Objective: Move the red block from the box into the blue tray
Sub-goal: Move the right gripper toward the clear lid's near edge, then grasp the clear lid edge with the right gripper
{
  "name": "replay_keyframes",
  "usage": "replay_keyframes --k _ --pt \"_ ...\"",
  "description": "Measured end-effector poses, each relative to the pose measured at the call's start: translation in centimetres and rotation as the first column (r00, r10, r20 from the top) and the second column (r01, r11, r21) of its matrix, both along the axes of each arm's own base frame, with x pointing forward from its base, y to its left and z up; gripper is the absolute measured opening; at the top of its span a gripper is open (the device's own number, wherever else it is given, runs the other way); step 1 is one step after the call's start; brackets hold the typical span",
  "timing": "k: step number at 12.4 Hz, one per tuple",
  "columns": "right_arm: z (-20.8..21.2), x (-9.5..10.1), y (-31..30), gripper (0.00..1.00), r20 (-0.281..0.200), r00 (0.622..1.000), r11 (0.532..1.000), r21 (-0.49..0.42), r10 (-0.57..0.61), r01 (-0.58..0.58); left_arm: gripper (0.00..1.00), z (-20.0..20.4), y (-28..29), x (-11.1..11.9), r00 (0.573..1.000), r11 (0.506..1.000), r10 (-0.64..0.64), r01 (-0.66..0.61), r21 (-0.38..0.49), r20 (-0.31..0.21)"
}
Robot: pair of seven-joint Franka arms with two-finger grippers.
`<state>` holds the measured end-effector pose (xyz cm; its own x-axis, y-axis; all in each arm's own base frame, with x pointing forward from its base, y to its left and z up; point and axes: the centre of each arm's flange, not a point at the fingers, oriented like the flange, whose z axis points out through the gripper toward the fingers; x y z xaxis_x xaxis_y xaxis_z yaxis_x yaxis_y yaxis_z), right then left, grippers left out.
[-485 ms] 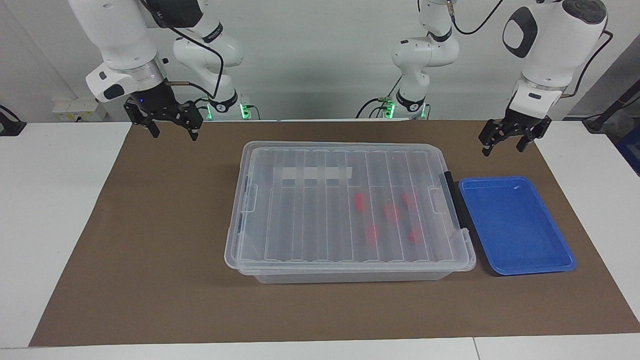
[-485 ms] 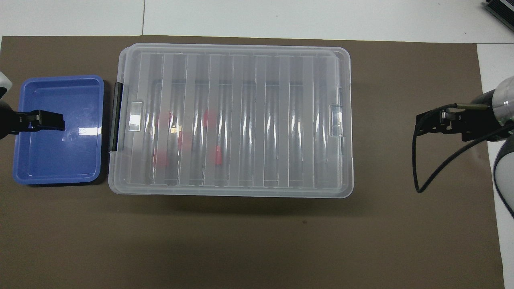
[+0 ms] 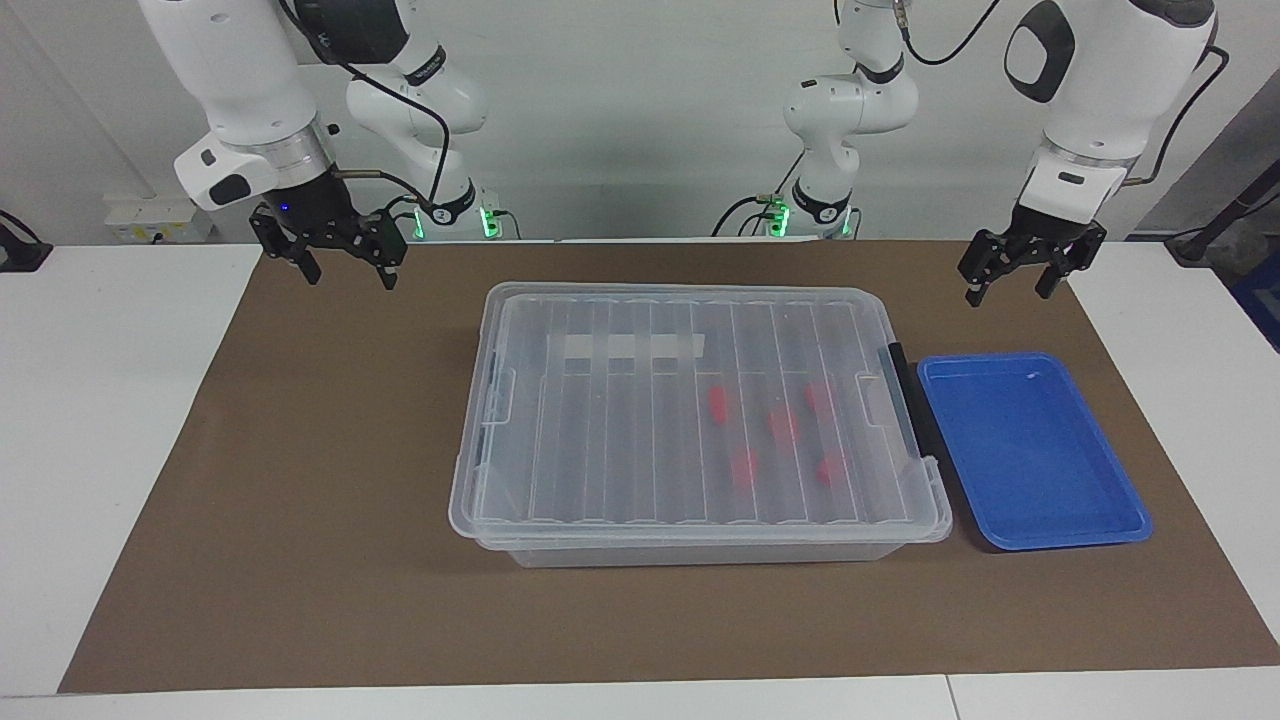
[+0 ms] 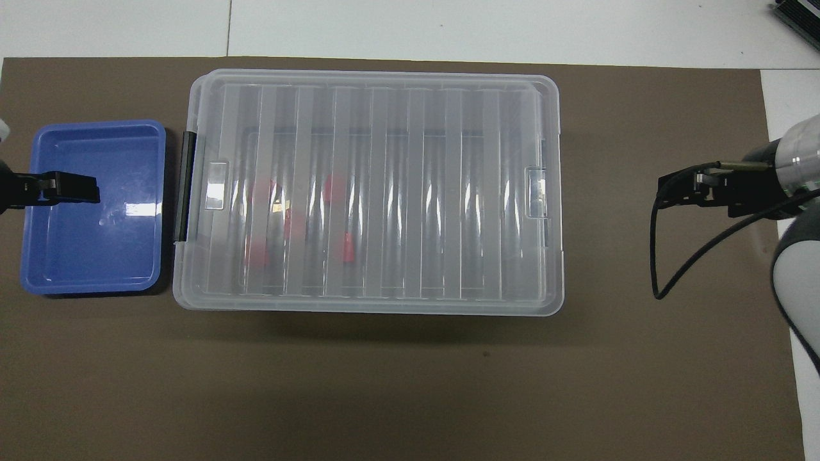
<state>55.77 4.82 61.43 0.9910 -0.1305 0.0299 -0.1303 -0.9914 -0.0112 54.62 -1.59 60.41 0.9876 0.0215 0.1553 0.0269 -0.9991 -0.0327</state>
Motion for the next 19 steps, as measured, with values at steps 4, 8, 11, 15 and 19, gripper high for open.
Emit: replay_keyframes --k 4,8,11,15,19 --pt "-3.5 0.7 2.9 0.95 0.027 1.000 1.000 0.004 -0.002 0.002 1.00 2.0 0.0 -0.4 1.000 1.000 0.003 -0.003 0.001 -0.012" --pt "-7.9 1.0 6.0 0.85 0.029 1.000 1.000 0.009 0.007 -0.008 1.00 3.2 -0.4 -0.5 1.000 1.000 -0.005 0.005 0.000 -0.006" --pt "-10.2 0.5 8.9 0.85 0.030 0.999 1.000 0.012 0.026 -0.027 1.00 3.1 -2.3 -0.7 0.999 0.999 -0.038 0.038 0.001 -0.013" --pt "-12.3 0.1 9.9 0.91 0.025 0.999 0.999 0.011 0.042 -0.043 1.00 2.0 -2.8 -1.4 0.995 0.999 -0.046 0.046 0.004 -0.094" --pt "-14.1 -0.7 10.7 0.90 0.004 0.997 0.997 -0.019 0.072 -0.072 1.00 1.3 -2.8 -3.4 0.972 0.999 -0.043 0.046 0.010 -0.229"
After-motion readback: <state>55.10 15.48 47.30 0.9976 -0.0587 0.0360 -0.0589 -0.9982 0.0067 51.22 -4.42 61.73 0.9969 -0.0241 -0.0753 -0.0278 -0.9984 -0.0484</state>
